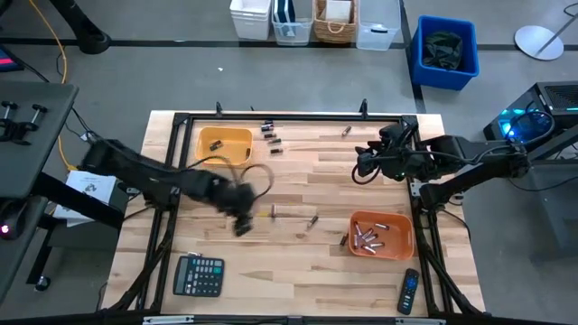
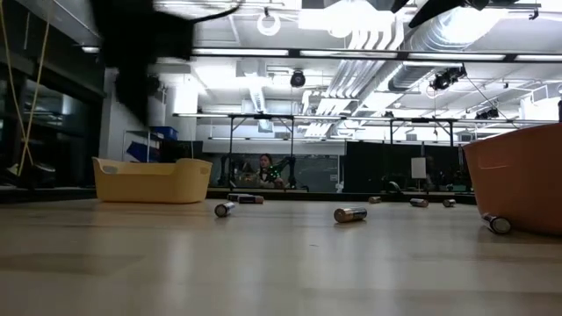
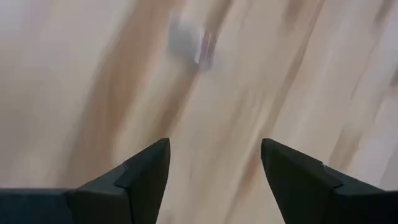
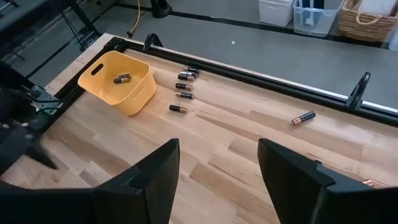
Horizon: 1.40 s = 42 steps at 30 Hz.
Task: Sort batteries
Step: Put the silver battery into the orange bin
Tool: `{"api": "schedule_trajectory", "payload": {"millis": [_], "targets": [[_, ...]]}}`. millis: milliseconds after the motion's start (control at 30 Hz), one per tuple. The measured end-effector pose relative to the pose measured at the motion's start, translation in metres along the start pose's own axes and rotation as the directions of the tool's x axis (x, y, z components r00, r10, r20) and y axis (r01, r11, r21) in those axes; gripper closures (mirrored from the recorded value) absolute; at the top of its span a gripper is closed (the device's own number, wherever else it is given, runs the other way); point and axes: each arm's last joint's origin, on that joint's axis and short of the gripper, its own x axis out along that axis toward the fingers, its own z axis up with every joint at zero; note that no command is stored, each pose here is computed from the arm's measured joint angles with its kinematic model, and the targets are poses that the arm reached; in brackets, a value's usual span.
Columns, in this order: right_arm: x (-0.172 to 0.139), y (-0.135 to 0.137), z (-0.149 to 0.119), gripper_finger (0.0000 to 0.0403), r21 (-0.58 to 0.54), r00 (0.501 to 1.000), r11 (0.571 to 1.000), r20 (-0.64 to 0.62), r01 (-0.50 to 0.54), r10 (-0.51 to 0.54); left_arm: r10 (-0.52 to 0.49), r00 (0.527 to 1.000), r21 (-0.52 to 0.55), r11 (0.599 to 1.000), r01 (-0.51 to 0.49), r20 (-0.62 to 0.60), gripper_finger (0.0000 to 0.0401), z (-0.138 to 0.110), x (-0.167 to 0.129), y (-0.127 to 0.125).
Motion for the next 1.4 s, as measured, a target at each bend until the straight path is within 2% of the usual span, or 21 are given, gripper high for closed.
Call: {"api": "schedule_trajectory", "payload": {"millis": [67,133,267,367,467,533,700,867,1200,1400], "targets": [[0.000,0.000,0.000,0.0190,0.000,1.000,1.000,0.001,0.001,-0.001,0.063,0.986,-0.023,0.997,-0.067,-0.156,0.0159,-0.025,-0.001,0.007],[0.000,0.000,0.000,0.0190,0.000,1.000,1.000,0.003,0.002,-0.002,0.146,0.939,-0.022,0.987,-0.160,-0.311,0.0158,-0.040,0.000,0.012],[0.000,0.000,0.000,0.0190,0.000,1.000,1.000,0.003,0.002,-0.002,0.152,0.823,-0.033,0.979,-0.202,-0.548,0.0158,-0.050,0.011,0.013],[0.000,0.000,0.000,0.0190,-0.001,1.000,1.000,0.003,0.003,-0.003,0.135,0.768,0.010,0.986,-0.166,-0.627,0.0158,-0.054,0.028,0.006],[0.000,0.000,0.000,0.0190,-0.001,1.000,1.000,0.003,0.003,-0.003,0.177,0.701,0.100,0.984,-0.150,-0.690,0.0158,-0.063,0.042,-0.001],[0.000,0.000,0.000,0.0190,-0.001,1.000,1.000,0.003,0.003,-0.003,0.213,0.674,0.157,0.977,-0.144,-0.707,0.0158,-0.071,0.046,-0.006],[0.000,0.000,0.000,0.0190,0.000,1.000,1.000,0.004,0.003,-0.003,0.250,0.681,0.249,0.963,-0.102,-0.689,0.0158,-0.090,0.044,-0.021],[0.000,0.000,0.000,0.0190,-0.001,1.000,1.000,0.003,0.003,-0.003,0.221,0.719,0.248,0.966,-0.069,-0.659,0.0158,-0.102,0.046,-0.036],[0.008,0.007,-0.004,0.0190,-0.013,1.000,1.000,-0.011,0.023,-0.024,0.230,0.719,0.229,0.968,-0.100,-0.656,0.0158,-0.120,0.043,-0.047],[0.015,0.013,-0.009,0.0190,-0.031,0.999,0.999,-0.040,0.029,-0.030,0.200,0.724,0.247,0.968,-0.042,-0.660,0.0158,-0.135,0.041,-0.058]]}}
